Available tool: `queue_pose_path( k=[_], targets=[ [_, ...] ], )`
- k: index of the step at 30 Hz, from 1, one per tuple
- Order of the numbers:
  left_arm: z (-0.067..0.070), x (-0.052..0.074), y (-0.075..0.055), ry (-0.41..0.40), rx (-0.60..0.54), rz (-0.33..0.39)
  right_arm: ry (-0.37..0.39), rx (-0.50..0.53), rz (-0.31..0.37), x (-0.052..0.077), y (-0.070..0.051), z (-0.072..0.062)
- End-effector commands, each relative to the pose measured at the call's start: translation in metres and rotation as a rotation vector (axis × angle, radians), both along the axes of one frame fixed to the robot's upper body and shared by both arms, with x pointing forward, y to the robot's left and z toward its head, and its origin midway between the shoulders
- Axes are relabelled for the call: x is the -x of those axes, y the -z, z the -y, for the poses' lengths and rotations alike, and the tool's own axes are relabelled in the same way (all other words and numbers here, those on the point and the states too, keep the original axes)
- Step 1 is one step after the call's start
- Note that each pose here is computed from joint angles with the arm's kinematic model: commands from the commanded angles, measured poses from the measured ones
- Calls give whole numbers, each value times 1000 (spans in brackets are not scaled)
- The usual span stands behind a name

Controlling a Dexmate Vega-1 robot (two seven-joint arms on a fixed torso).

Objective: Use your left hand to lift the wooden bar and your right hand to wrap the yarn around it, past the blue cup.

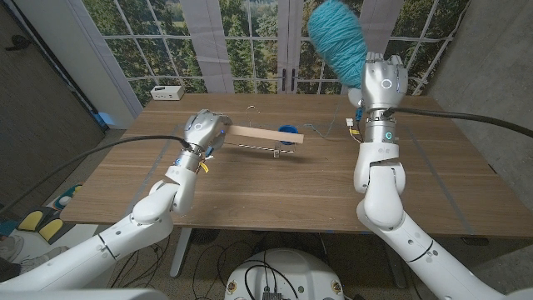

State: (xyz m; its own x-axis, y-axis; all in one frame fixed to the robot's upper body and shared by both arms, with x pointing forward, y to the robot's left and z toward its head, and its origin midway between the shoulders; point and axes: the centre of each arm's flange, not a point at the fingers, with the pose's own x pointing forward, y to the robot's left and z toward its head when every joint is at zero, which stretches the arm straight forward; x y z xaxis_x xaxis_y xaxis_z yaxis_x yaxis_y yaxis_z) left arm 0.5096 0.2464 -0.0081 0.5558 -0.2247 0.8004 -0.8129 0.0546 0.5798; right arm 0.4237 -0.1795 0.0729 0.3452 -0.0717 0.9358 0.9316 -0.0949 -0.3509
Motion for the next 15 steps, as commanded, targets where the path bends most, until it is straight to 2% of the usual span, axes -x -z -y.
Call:
queue_pose_path(
  k=[1, 15],
  targets=[
    [11, -3, -18, 10, -22, 9, -44, 63, -65, -9, -25, -16],
    [30, -13, -37, 19, -34, 30, -72, 146, -131, -5, -36, -38]
  ],
)
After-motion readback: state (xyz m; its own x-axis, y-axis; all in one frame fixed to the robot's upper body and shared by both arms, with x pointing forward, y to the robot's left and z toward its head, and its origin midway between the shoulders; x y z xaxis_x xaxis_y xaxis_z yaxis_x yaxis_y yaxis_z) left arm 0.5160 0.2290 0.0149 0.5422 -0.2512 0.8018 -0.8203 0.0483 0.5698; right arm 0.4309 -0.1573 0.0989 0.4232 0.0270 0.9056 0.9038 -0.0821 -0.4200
